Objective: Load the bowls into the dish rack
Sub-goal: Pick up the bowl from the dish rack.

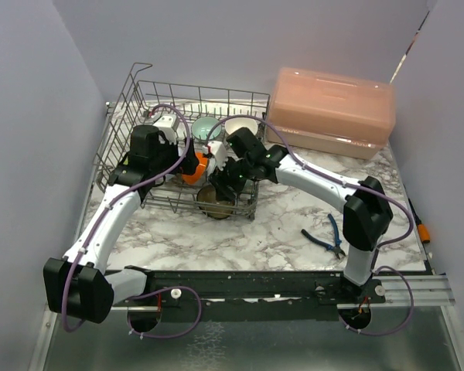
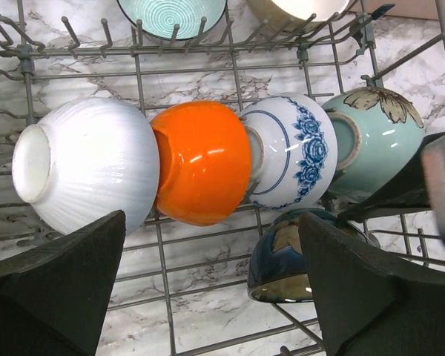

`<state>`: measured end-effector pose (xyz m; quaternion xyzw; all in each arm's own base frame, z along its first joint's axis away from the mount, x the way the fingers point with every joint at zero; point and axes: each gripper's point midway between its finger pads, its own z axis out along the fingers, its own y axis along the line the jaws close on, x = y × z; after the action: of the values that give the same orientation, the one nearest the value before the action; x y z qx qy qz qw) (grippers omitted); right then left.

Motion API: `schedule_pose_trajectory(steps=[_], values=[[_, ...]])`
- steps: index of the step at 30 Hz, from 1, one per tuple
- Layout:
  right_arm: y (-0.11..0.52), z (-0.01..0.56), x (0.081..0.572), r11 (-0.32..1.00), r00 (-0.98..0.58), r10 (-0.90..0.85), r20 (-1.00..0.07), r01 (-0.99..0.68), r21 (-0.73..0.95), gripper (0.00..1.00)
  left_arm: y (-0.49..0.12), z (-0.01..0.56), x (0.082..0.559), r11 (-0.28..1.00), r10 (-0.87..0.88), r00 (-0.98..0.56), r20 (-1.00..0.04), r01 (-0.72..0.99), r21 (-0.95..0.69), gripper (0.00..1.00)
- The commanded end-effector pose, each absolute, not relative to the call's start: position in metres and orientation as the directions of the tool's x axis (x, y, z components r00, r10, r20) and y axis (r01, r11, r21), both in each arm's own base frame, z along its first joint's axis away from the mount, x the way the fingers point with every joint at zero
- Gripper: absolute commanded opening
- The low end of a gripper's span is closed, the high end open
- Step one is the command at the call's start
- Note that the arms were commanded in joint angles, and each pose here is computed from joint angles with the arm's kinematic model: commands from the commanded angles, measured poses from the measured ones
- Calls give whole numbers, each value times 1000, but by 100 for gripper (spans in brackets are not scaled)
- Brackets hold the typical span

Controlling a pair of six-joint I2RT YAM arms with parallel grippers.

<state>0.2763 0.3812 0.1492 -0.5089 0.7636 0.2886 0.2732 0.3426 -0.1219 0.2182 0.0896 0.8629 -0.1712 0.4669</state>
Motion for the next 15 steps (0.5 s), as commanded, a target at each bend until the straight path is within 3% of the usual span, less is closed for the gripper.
schedule_pose_trajectory(steps=[1, 4, 7, 12, 15], values=[[380, 134, 291, 376, -324, -670, -668, -924, 72, 69, -110, 224, 340, 938, -37, -529, -848, 273, -211, 99], [382, 124, 296, 401, -330, -688, -646, -915, 39, 62, -108, 232, 341, 941, -70, -513, -856, 252, -228, 99], [384, 117, 302, 426, -338, -693, -637, -905, 17, 46, -106, 241, 342, 941, -95, -484, -870, 241, -236, 99], [378, 124, 312, 481, -350, -691, -632, -876, -41, 8, -96, 253, 341, 953, -123, -436, -891, 198, -229, 99], [372, 139, 316, 516, -357, -672, -648, -854, -65, 0, -93, 261, 340, 955, -135, -409, -903, 189, -228, 99]])
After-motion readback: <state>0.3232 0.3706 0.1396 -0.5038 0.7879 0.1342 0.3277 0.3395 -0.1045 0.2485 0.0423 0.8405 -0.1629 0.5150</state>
